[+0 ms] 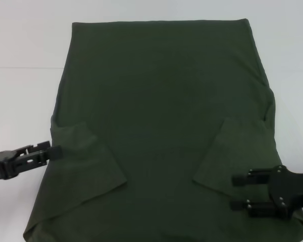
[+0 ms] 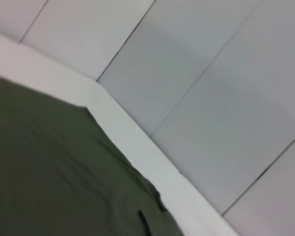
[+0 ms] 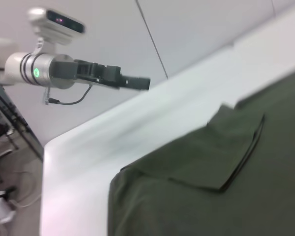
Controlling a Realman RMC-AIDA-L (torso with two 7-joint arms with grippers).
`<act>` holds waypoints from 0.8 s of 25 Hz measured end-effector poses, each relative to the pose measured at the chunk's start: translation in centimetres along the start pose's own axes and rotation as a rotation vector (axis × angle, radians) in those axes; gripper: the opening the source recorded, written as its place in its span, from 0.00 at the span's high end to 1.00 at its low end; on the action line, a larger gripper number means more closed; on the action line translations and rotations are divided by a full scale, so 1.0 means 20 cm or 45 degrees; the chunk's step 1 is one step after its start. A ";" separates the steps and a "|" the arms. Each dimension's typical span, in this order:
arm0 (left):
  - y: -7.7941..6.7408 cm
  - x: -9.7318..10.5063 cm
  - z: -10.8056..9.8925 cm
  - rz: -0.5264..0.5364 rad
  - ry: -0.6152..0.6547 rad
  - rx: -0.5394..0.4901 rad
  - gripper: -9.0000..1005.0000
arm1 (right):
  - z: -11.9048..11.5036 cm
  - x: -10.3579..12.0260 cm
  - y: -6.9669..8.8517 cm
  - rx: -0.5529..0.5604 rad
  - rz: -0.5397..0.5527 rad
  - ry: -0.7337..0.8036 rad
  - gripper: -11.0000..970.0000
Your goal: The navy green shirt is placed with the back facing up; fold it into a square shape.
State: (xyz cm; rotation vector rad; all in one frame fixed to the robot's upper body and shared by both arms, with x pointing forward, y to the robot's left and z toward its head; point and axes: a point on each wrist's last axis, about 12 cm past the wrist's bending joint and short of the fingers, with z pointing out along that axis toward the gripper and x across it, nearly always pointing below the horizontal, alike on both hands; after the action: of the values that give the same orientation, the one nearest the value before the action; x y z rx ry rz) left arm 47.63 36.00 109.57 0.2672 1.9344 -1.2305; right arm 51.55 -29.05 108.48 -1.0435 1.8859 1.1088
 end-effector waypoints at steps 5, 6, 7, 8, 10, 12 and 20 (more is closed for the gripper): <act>-0.02 -0.01 -0.06 -0.215 0.148 -0.019 0.17 | -0.06 0.09 0.04 0.103 -0.215 -0.134 0.30; -0.02 0.00 -0.07 -0.257 0.201 -0.038 0.17 | -0.06 0.11 0.04 0.128 -0.246 -0.150 0.30; -0.02 0.00 -0.08 -0.285 0.237 -0.050 0.17 | -0.07 0.12 0.05 0.157 -0.281 -0.162 0.24; -0.02 0.00 -0.08 -0.313 0.271 -0.062 0.17 | -0.07 0.13 0.05 0.178 -0.300 -0.167 0.18; -0.02 0.01 -0.10 -0.380 0.370 -0.098 0.17 | -0.08 0.15 0.05 0.211 -0.326 -0.164 0.09; -0.02 0.01 -0.10 -0.417 0.444 -0.124 0.17 | -0.08 0.16 0.05 0.227 -0.341 -0.159 0.05; 0.01 0.01 -0.12 -0.623 0.605 -0.280 0.17 | -0.08 0.20 0.04 0.277 -0.355 -0.139 0.02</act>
State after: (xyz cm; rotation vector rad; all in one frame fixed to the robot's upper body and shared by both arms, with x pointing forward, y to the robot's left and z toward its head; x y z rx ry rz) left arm 46.34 38.06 109.86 -0.0434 2.6368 -1.3231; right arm 48.76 -31.43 105.95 -1.0599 1.6715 0.7669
